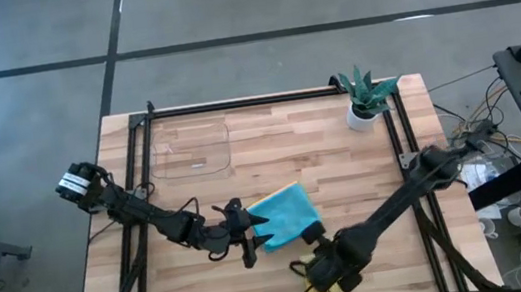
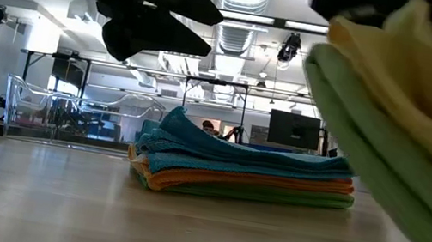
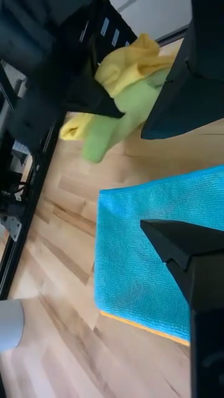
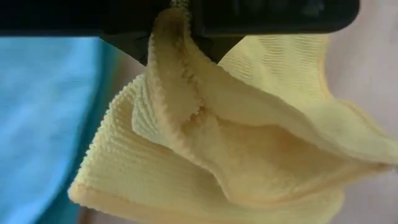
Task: Fold microfiber towels
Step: Stack the right stacked microfiber cloths on top of the blue microfiber cloth
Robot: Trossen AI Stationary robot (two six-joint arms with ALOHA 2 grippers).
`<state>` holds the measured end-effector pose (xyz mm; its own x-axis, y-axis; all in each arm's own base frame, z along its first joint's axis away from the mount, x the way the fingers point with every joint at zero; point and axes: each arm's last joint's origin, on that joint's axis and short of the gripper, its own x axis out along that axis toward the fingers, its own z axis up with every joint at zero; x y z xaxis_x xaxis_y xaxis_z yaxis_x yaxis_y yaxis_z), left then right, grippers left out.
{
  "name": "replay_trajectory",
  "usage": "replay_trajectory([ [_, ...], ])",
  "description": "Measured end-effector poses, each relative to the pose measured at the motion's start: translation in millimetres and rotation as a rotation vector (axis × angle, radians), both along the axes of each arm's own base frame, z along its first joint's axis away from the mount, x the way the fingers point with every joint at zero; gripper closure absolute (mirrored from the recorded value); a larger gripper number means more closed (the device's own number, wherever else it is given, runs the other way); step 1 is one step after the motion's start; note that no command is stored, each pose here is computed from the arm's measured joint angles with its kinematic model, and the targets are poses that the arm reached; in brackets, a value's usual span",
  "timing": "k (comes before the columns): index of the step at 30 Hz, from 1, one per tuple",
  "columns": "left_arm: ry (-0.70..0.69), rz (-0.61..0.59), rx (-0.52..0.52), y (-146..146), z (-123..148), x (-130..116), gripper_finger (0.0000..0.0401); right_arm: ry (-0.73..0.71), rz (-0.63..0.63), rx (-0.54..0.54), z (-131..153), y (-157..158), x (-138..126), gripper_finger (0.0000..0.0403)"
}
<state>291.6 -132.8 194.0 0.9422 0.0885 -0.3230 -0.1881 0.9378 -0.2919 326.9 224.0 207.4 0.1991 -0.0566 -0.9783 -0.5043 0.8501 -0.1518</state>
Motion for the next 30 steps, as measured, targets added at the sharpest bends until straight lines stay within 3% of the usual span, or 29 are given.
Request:
replay_trajectory([
  [4, 0.009, -0.004, 0.004, -0.7, -0.7, -0.7, 0.0195, 0.048, 0.037, -0.203, 9.7, -1.2, 21.9, 0.0390],
  [7, 0.041, -0.020, 0.016, -3.0, -1.9, -4.4, 0.0195, 0.042, 0.033, -0.259, 19.6, -10.5, 37.4, 0.0390],
  [11, 0.101, -0.015, 0.018, -5.9, -4.3, -12.0, 0.0195, 0.003, -0.001, -0.256, 37.1, -26.5, 51.0, 0.0390],
  [17, 0.177, 0.102, 0.083, 1.8, -27.2, -7.3, 0.0195, -0.026, -0.018, -0.238, 59.0, -52.2, 63.3, 0.0390],
  [25, 0.241, 0.117, 0.109, 6.2, -49.4, 3.2, 0.0195, 0.077, -0.050, -0.138, 41.7, -83.6, 73.8, 0.0390],
  [30, 0.249, 0.089, 0.147, 5.5, -50.7, 4.3, 0.0195, 0.090, -0.061, -0.150, 32.4, -92.6, 76.3, 0.0390],
])
